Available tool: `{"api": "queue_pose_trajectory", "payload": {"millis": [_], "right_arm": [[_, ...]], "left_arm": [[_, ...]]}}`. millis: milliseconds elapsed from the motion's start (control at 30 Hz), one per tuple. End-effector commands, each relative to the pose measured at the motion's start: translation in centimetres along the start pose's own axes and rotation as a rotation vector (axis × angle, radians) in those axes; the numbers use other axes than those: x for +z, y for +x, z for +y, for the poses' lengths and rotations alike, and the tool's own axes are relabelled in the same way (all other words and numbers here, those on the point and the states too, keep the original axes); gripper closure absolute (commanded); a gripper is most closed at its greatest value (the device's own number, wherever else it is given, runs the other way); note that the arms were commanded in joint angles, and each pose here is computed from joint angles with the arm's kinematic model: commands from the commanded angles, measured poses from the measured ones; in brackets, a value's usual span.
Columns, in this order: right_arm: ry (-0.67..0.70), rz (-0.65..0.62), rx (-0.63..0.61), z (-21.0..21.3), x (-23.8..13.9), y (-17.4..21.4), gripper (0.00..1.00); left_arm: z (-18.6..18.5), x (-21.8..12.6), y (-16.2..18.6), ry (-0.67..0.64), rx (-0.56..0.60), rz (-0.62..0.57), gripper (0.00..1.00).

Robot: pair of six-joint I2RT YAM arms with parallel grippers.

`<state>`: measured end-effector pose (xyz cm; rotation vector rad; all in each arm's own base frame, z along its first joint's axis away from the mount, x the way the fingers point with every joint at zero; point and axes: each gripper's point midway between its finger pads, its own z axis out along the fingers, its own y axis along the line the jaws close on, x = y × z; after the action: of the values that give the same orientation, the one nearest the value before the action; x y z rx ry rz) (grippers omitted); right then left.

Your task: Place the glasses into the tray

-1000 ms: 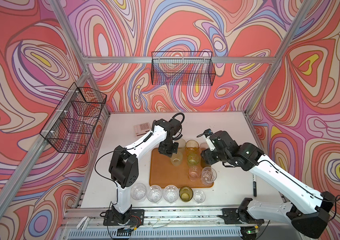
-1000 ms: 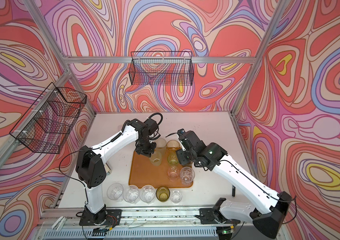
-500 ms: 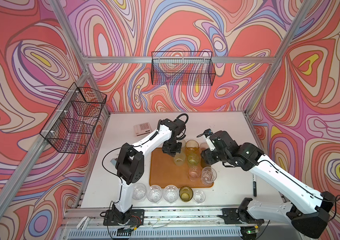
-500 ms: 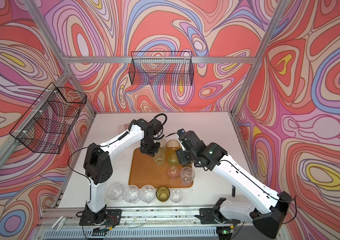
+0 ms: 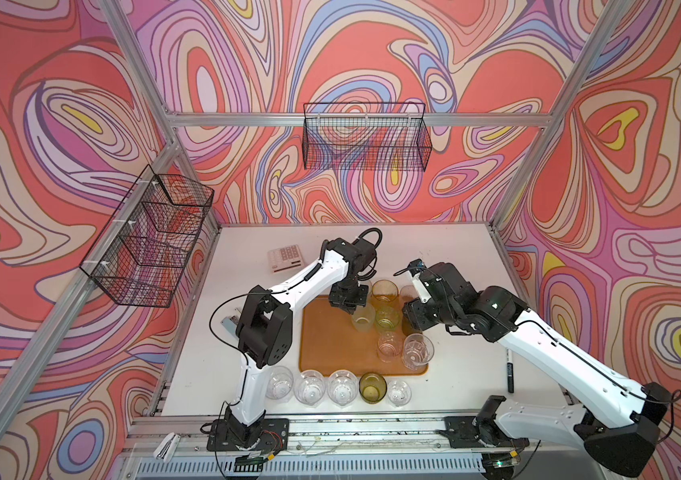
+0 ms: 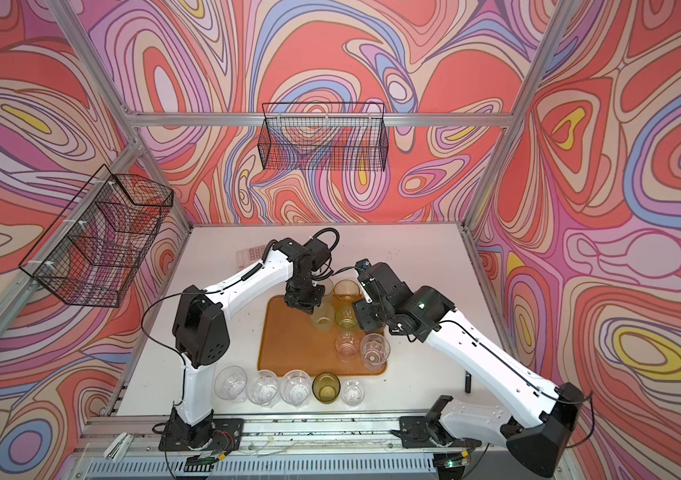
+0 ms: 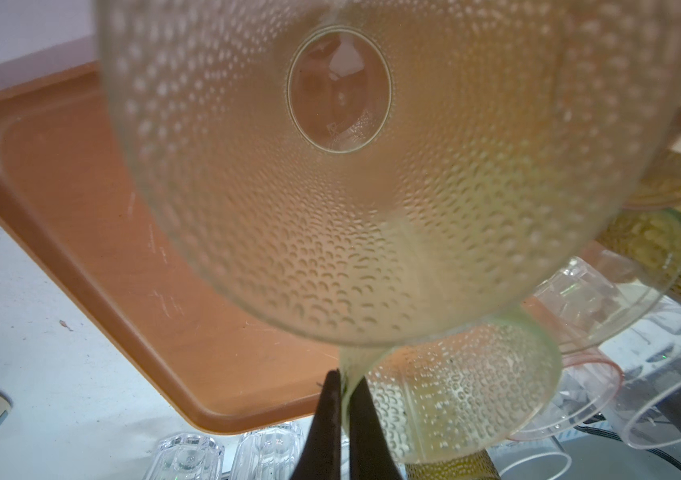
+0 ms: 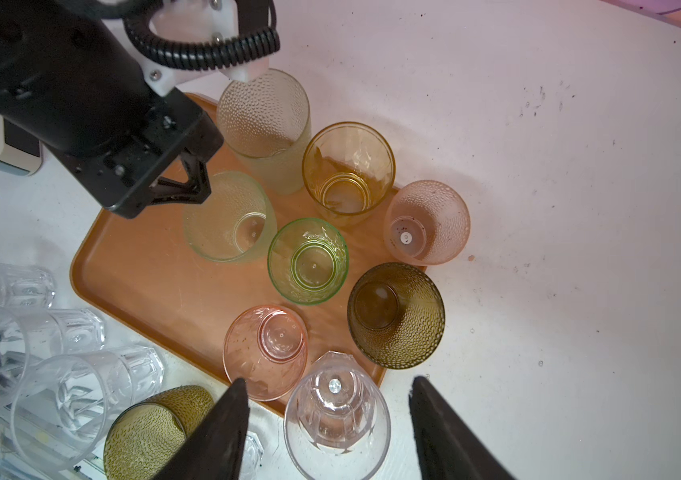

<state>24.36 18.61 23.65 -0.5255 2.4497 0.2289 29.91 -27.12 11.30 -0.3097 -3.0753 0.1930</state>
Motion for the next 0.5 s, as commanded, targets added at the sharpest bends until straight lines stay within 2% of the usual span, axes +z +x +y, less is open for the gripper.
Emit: {"api": "queue_pose_trajectory", "payload": {"millis": [0,467], "right_arm": [[-0.007,-0.012,-0.004,0.10,-0.42,0.15,0.36],[-0.008,-0.011,-0.004,0.10,-0.41,0.25,0.36]], "left_arm": [[-0.36,0.26,0.07,-0.009,-0.005,0.015,1.00],[0.51,0.89,-0.06,-0.063,-0.010,0.017,1.00]]}}
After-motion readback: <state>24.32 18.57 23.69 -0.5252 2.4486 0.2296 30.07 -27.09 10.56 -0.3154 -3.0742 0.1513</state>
